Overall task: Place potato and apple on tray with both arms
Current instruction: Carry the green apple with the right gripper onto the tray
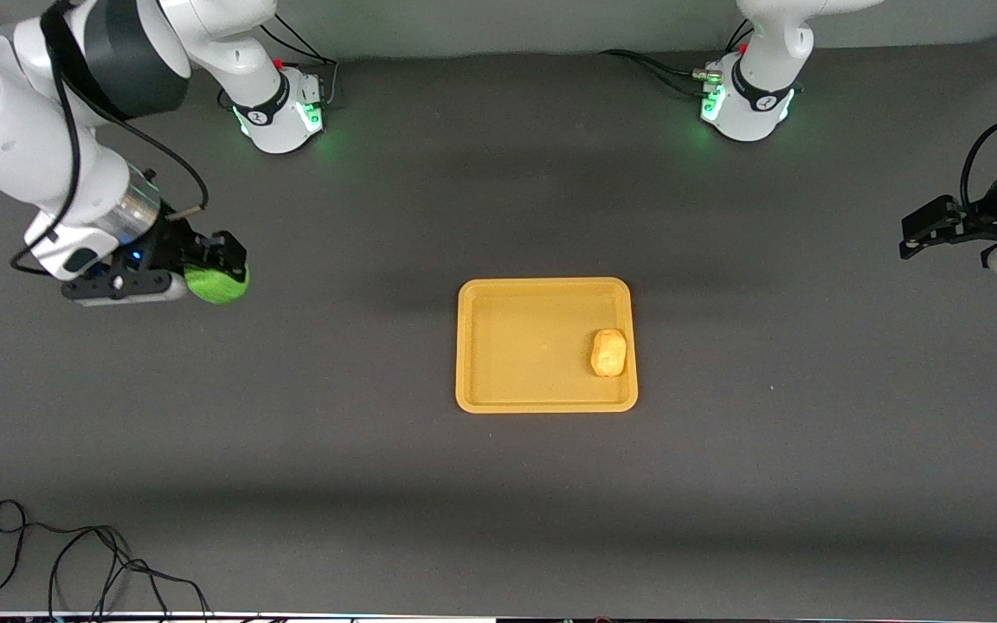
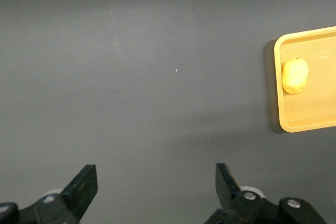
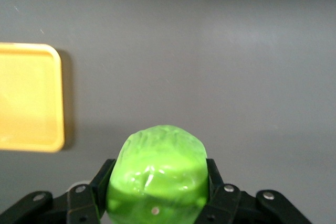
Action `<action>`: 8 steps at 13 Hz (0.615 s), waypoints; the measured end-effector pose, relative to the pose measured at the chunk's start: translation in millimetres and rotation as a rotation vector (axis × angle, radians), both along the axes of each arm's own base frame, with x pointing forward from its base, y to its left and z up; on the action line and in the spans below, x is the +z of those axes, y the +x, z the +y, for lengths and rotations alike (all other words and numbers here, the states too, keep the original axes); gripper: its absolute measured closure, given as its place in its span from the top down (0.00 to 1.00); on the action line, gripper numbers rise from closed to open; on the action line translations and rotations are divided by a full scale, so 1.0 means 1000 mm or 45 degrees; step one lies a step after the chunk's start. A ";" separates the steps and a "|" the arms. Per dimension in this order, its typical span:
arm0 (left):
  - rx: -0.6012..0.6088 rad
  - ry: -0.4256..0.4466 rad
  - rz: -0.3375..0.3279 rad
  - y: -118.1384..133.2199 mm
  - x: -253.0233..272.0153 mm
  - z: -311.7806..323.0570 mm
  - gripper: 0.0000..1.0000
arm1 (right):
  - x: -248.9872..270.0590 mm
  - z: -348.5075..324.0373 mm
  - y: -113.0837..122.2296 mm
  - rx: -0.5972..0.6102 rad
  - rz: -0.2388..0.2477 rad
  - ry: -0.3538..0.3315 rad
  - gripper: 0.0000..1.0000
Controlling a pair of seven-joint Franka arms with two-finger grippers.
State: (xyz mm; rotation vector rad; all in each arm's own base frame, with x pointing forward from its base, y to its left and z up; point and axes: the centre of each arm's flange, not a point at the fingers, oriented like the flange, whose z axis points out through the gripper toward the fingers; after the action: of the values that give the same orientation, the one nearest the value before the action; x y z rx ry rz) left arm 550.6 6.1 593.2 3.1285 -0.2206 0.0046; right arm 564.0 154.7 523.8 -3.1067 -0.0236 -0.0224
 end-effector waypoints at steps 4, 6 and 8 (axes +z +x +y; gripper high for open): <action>0.001 0.000 0.000 0.000 0.000 0.001 1.00 | -0.025 0.140 0.046 -0.079 -0.024 0.012 0.72; 0.002 0.000 0.003 0.001 -0.001 0.001 1.00 | -0.047 0.219 0.042 -0.135 -0.022 0.018 0.72; 0.003 0.000 0.008 0.002 -0.003 0.002 1.00 | -0.071 0.297 0.022 -0.180 -0.022 0.028 0.72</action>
State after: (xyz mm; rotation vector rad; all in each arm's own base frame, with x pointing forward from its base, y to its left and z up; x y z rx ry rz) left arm 552.3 7.6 589.8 3.1281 -0.2168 -0.0050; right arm 585.7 451.5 453.2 -3.0799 0.1947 -0.0523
